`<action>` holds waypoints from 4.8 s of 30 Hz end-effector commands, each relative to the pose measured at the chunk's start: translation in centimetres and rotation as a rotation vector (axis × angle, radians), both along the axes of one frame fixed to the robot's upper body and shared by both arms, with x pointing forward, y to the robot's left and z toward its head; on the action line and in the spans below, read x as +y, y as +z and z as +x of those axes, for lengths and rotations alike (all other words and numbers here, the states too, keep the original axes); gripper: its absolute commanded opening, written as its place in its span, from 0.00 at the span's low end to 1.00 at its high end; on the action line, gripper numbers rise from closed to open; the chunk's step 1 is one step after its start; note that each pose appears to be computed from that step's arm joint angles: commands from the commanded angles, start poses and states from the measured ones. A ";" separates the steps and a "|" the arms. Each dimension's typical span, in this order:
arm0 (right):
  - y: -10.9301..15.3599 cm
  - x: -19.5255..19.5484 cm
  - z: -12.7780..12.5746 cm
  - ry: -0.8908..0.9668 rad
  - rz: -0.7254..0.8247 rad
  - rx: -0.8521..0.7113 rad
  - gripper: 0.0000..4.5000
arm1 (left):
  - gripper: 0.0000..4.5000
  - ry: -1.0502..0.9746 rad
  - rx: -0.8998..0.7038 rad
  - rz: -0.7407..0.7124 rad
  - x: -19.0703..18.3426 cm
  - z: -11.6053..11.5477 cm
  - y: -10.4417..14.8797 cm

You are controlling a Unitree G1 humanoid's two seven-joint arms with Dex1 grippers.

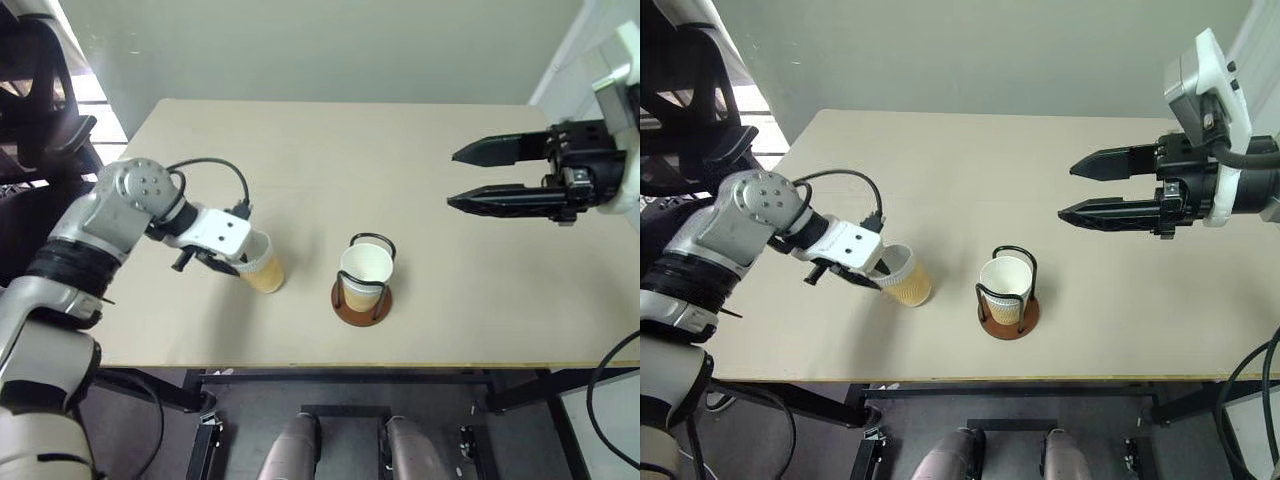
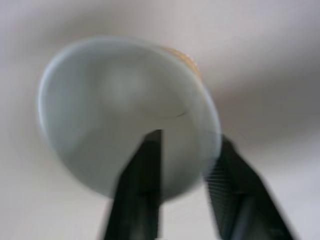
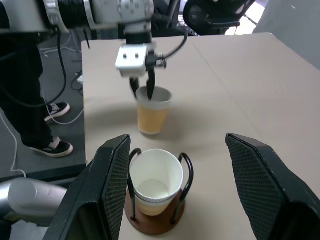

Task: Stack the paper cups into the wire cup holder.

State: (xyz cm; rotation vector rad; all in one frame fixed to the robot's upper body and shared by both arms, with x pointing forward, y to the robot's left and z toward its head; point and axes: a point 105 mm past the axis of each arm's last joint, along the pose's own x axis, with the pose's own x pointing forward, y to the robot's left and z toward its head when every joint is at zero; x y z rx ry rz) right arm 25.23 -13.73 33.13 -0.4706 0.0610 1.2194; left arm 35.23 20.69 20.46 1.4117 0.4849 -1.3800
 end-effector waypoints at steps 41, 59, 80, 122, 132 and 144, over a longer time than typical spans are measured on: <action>-0.2 -3.6 -1.0 0.030 -0.031 0.036 0.68 | 0.00 -0.580 0.056 -0.046 -14.5 -5.9 10.9; -0.2 -3.3 -0.9 0.019 -0.032 0.026 0.68 | 0.00 -0.626 0.010 0.021 -15.1 -4.8 10.0; -0.7 -3.6 -1.1 -0.018 -0.031 0.013 0.68 | 0.00 -0.685 -0.001 0.070 -16.2 -4.3 8.9; -4.9 -7.1 6.2 -0.375 0.038 -0.056 0.68 | 0.93 0.164 0.069 -0.982 -6.7 1.8 11.5; -8.5 -9.5 12.4 -0.662 0.182 -0.097 0.68 | 0.93 0.829 -0.235 -1.244 3.0 5.8 5.5; -9.7 -10.6 16.8 -0.894 0.441 -0.134 0.68 | 0.93 1.009 -0.340 -1.389 3.5 8.0 4.6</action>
